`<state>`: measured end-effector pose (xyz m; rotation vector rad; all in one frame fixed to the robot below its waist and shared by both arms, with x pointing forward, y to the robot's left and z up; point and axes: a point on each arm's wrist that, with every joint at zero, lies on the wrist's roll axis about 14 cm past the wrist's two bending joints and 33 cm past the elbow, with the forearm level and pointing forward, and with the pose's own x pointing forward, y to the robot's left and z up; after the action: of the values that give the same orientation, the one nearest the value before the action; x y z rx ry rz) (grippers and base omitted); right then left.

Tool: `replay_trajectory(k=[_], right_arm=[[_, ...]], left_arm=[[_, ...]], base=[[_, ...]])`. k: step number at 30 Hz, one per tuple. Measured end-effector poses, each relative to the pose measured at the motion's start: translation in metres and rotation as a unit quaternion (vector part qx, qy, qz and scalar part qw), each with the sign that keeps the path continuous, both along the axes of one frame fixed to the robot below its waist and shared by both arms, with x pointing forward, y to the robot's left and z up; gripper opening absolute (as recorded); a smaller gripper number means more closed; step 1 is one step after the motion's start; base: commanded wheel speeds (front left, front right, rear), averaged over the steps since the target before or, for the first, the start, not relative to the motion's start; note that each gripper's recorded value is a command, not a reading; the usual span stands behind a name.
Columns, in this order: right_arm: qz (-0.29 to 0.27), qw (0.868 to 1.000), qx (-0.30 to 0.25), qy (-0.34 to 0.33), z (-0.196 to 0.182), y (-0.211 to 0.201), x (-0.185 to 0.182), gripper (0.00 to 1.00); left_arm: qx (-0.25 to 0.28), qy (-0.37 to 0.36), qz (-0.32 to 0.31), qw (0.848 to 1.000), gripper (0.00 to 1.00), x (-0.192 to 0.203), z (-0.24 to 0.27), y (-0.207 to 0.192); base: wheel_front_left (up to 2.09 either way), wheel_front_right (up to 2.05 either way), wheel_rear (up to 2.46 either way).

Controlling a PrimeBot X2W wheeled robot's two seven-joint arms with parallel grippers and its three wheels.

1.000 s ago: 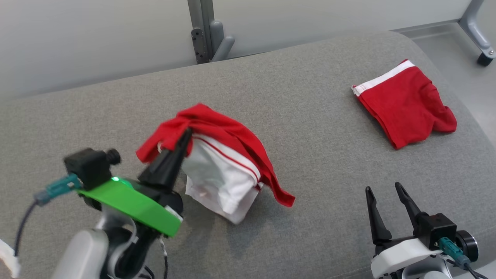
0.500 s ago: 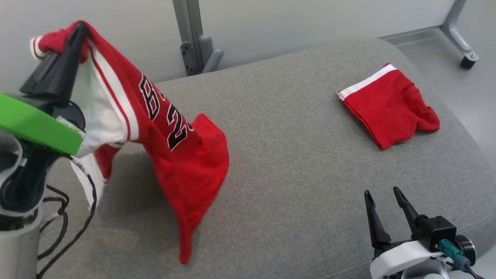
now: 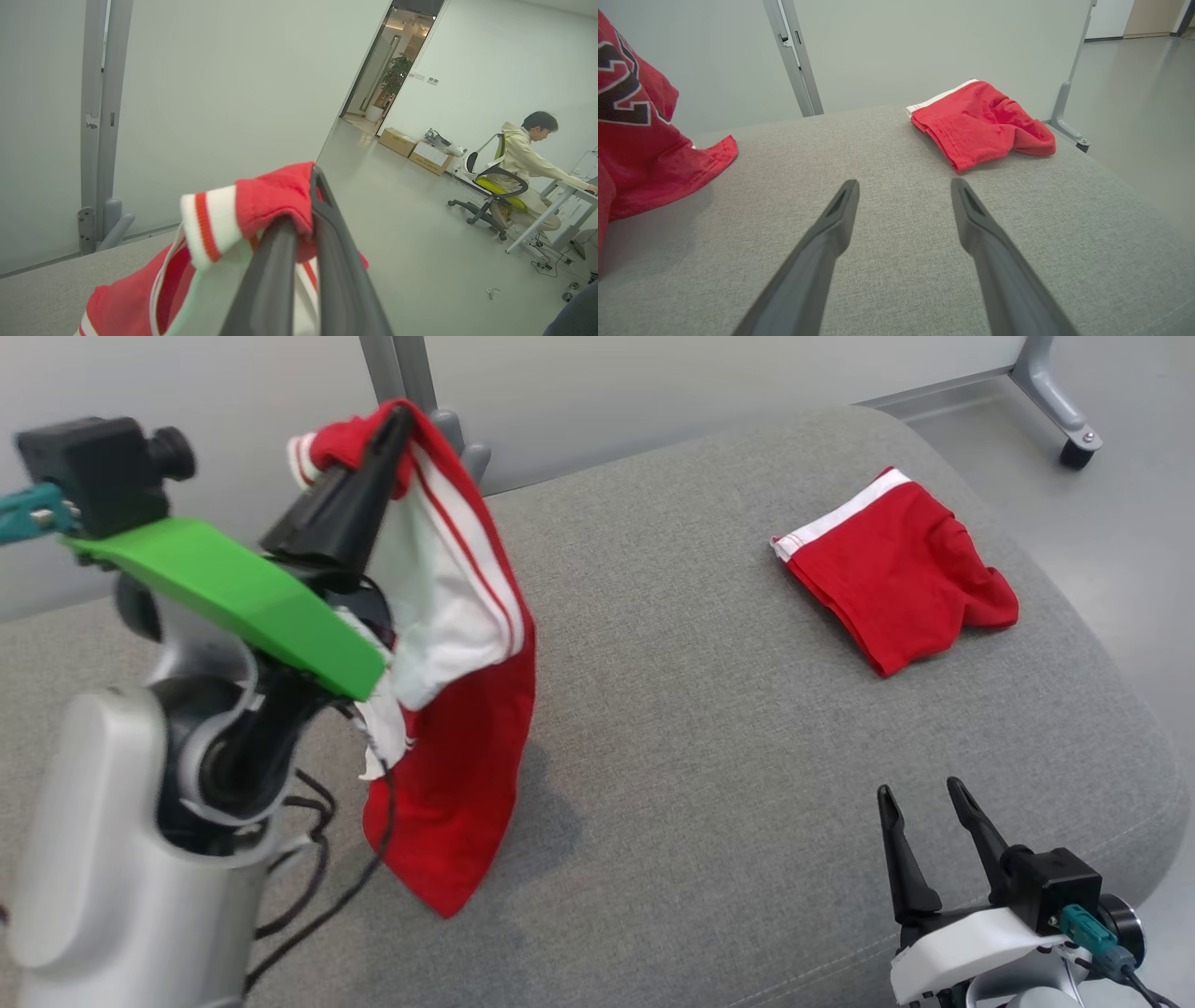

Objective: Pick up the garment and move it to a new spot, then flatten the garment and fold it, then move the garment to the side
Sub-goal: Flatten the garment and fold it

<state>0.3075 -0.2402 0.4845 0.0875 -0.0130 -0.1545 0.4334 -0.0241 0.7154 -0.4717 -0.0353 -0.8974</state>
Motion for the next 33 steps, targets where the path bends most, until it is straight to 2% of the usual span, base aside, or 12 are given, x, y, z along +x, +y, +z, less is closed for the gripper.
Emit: replay_trajectory(k=[3,7,11,15,16,17,18,22,25,27,33], right_arm=[[-0.005,1.0,0.001,0.006,-0.003,-0.003,0.001,1.0],[-0.003,1.0,0.001,0.011,-0.005,-0.002,0.006,1.0],[0.008,1.0,0.001,0.02,-0.01,0.004,0.013,1.0],[0.007,1.0,-0.004,0.022,-0.01,0.002,0.02,1.0],[0.006,1.0,-0.005,0.023,-0.011,0.001,0.02,1.0],[0.004,1.0,-0.006,0.025,-0.012,0.0,0.02,1.0],[0.002,1.0,-0.007,0.027,-0.012,-0.002,0.019,1.0],[-0.005,1.0,-0.008,0.03,-0.014,-0.006,0.017,1.0],[-0.007,0.999,-0.006,0.032,-0.015,-0.007,0.014,1.0],[-0.008,0.999,-0.004,0.033,-0.017,-0.007,0.011,1.0],[0.004,0.999,0.0,0.031,-0.017,0.001,0.012,1.0]], left_arm=[[-0.013,0.052,-0.036,0.998,0.0,-0.006,-0.031,-0.035],[-0.005,0.116,-0.057,0.992,0.0,-0.009,-0.079,-0.068],[0.043,0.156,-0.087,0.983,0.0,-0.021,-0.133,-0.099],[0.069,0.176,-0.103,0.977,0.0,-0.028,-0.17,-0.117],[0.07,0.177,-0.101,0.977,0.25,-0.028,-0.175,-0.119],[0.074,0.178,-0.1,0.976,0.65,-0.028,-0.181,-0.121],[0.078,0.179,-0.105,0.975,1.0,-0.031,-0.186,-0.124],[0.102,0.16,-0.132,0.973,1.0,-0.05,-0.199,-0.136],[0.116,0.123,-0.134,0.977,1.0,-0.058,-0.197,-0.137],[0.127,0.108,-0.125,0.978,1.0,-0.061,-0.201,-0.13],[0.137,0.123,-0.061,0.981,1.0,-0.064,-0.221,-0.087]], base=[[0.0,0.0,0.0],[0.0,0.0,0.0],[0.0,0.0,0.0],[0.0,0.0,0.0],[0.0,0.0,0.0],[0.0,0.0,0.0],[0.0,0.0,0.0],[0.0,0.0,0.0],[0.0,0.0,0.0],[0.0,0.0,0.0],[0.0,0.0,0.0]])
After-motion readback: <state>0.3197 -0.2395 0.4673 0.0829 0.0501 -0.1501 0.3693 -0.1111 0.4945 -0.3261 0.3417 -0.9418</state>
